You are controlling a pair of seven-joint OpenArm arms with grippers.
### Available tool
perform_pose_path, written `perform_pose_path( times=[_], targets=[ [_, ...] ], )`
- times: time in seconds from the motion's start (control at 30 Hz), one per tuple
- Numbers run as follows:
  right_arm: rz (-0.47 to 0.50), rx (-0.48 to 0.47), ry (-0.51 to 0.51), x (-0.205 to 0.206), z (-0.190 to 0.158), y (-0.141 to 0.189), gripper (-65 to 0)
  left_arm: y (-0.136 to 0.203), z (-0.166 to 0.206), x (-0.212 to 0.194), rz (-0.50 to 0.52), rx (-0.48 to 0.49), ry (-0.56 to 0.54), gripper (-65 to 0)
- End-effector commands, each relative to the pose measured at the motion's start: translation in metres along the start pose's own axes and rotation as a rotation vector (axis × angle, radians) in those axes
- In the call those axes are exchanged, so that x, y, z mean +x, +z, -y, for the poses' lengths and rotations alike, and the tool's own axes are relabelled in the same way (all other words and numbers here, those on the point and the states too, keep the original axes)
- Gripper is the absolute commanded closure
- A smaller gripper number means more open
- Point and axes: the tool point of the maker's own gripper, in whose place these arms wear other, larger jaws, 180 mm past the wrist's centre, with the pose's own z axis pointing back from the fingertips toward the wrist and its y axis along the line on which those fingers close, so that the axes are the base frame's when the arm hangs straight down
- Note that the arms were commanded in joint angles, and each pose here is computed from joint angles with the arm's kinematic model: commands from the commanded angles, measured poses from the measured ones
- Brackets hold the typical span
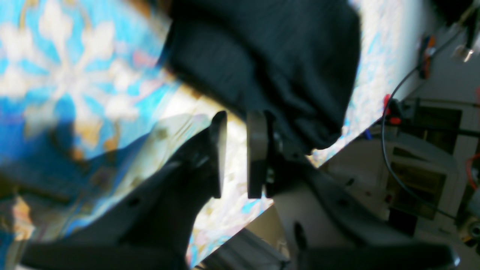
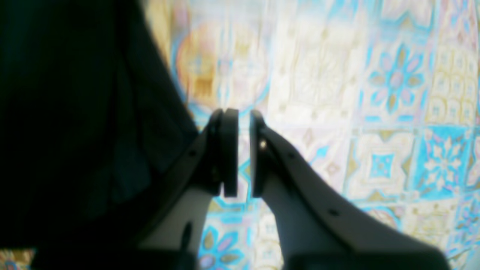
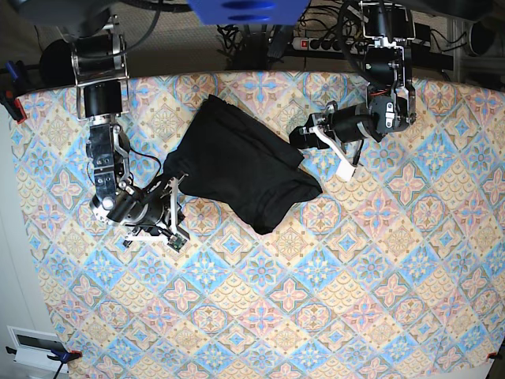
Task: Layout the t-shirt on the table in an organized manner, then fold the t-shirt properly
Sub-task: 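Push the bundle with both grippers toward the right gripper's side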
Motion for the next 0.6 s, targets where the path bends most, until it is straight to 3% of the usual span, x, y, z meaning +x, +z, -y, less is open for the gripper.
perform_pose_path(
  times=[0.0,0.3,0.43,0.57],
  targets=[
    [-0.003,-0.023,-0.006,-0.001,0.013,0.003,-4.8,0.001,0.009,0.013,0.041,-0.019,-0.020,-9.0],
    [-0.082,0.064,-0.095,-0.038,0.000,-0.026,-4.8,-0.040,0.017,-0.003,-0.020,0.086,-0.191,-9.0],
    [-0.115,0.092,-0.098,-0.056,-0.019,-0.027,-4.7,-0.060,-0.003,0.001,-0.055,0.120,-0.161,-9.0],
    [-0.081,0.072,-0.056,-0.050,-0.029,-0.014,-3.2,-0.070,-0.012,0.020,-0.037,0.135,-0.148,-9.0]
  ],
)
